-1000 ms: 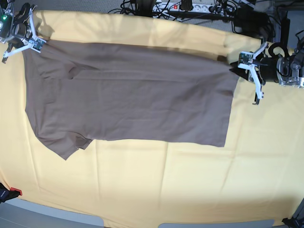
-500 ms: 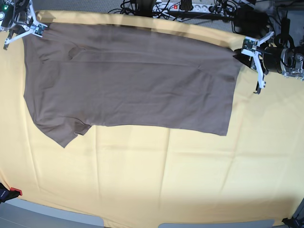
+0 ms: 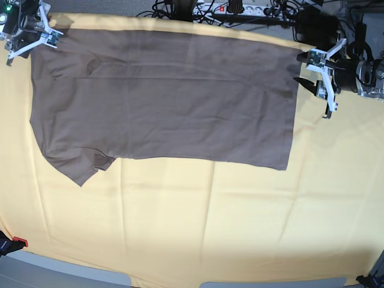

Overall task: Fold the T-shirt properly
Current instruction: 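Release the shirt and move the left gripper to the hem corner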

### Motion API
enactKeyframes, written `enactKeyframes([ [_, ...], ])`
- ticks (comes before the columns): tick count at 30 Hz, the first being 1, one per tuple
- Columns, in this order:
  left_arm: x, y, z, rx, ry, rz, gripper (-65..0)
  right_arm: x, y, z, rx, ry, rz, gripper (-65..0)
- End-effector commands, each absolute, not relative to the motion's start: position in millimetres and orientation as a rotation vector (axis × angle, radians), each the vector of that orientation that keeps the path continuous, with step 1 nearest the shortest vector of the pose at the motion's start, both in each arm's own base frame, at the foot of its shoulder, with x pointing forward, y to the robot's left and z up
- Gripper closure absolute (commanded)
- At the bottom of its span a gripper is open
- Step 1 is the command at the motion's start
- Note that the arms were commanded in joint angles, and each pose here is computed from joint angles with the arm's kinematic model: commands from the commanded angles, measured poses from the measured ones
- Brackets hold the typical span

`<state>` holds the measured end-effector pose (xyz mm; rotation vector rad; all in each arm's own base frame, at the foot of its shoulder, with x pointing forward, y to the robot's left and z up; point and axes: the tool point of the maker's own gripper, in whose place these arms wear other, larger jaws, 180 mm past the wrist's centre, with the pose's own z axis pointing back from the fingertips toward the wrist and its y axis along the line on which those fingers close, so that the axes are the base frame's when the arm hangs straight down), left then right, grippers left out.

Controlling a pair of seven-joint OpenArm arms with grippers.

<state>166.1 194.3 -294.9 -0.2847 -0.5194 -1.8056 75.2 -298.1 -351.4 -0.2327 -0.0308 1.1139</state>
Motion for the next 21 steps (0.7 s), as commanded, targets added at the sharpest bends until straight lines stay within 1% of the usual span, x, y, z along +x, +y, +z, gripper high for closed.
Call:
enactKeyframes([
  [1, 172.7, 198.3, -285.5, -0.257, -0.526, -1.814, -29.5, 84.8, -297.6, -340.9, -0.272, -0.053, 1.134, -37.7],
  [6, 187.3, 198.5, -274.7, -0.222, -0.558, -1.791, -29.5, 114.9, -287.1, -308.1, -0.357, -0.187, 1.133, -37.7],
  [9, 201.0, 194.2, -261.6, -0.217, -0.605, -1.738, -29.5, 132.0, -299.1, -289.6, -0.431, -0.237, 1.093, -37.6],
  [12, 216.5, 190.0, -248.4, -0.221, -0.659, -1.667, -29.5, 146.1, -310.7, -272.5, -0.472, -0.293, 1.021, -37.6],
  [17, 261.7, 191.7, -235.7, -0.261, -0.778, -1.432, -29.9, 162.0, -318.3, -250.9, -0.486, -0.391, 0.923, -37.6],
  [21, 314.3, 216.0, -240.1, -0.276, -0.87, -1.159, -30.0, 164.5, -320.8, -246.9, -0.494, -0.405, 0.903, -37.6],
])
